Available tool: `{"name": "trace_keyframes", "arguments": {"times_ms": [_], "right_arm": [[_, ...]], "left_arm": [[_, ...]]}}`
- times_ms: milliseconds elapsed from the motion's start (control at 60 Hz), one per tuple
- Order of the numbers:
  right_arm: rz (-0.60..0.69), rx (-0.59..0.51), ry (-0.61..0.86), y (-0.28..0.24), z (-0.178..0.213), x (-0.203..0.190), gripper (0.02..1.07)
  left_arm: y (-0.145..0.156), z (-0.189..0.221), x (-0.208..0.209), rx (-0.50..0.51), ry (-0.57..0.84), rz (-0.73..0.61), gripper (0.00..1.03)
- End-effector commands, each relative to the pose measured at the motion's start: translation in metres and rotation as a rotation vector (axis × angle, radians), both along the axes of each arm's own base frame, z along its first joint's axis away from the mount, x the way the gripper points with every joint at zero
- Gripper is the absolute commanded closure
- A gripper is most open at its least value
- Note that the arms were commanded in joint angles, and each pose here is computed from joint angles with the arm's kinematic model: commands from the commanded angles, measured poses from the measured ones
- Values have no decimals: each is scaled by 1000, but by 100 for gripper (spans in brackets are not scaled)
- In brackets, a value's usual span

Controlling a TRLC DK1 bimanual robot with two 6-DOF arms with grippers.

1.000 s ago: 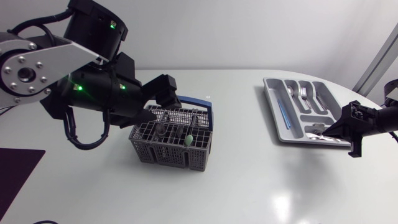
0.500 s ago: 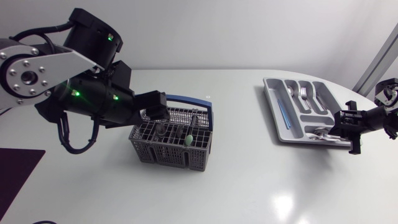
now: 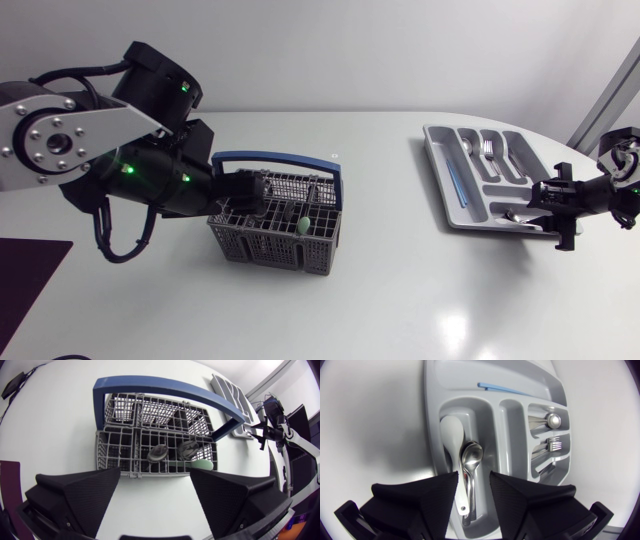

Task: Unload the cutlery basket into the drawer organizer.

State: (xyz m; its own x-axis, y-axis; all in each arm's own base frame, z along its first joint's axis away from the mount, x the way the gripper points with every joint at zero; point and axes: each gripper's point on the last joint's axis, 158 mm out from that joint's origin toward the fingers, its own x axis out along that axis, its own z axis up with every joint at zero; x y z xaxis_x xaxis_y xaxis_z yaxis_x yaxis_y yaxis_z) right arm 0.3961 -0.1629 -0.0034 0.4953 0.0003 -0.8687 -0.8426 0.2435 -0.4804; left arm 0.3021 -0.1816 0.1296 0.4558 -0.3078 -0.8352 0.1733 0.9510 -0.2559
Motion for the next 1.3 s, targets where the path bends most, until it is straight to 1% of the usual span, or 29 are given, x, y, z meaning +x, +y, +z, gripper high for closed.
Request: {"name": "trace_keyframes", "arguments": {"times_ms": [0,83,117,167,233,267,367,567,617,783,800,1033,1217,1250,1283], "right_arm": [[-44,47,-26,16,13,-3,40],[-52,88,-51,37,25,-8,37],[-56,107,-60,47,30,-11,34],[-51,150,-74,66,38,-17,33],[-33,177,-86,86,45,-24,32],[-30,190,-91,96,48,-28,29],[-10,240,-97,125,56,-40,29],[16,318,-94,170,67,-60,26],[22,339,-89,182,69,-66,26],[38,380,-81,206,76,-76,25],[42,390,-72,212,77,-79,25],[77,444,-44,252,81,-94,25],[94,459,-9,274,75,-104,25],[96,459,-5,277,74,-104,25],[98,456,-1,278,73,-106,25]], "left_arm": [[1,0,-4,15,3,2,5],[-2,1,-5,21,0,8,6],[-3,1,-6,22,-1,5,6],[-6,0,-6,26,-9,-13,6],[-7,0,-4,34,-33,-42,6],[-7,-1,-2,44,-40,-57,6],[-7,-4,0,54,-48,-82,6],[-20,-7,8,10,-88,-162,7],[-21,-9,9,14,-95,-182,7],[-15,-23,11,12,-94,-228,7],[-15,-27,11,12,-102,-247,7],[-13,-35,16,6,-159,-293,7],[-22,-38,15,-28,-194,-336,7],[-25,-38,14,-41,-193,-345,8],[-27,-38,12,-52,-192,-355,14]]}}
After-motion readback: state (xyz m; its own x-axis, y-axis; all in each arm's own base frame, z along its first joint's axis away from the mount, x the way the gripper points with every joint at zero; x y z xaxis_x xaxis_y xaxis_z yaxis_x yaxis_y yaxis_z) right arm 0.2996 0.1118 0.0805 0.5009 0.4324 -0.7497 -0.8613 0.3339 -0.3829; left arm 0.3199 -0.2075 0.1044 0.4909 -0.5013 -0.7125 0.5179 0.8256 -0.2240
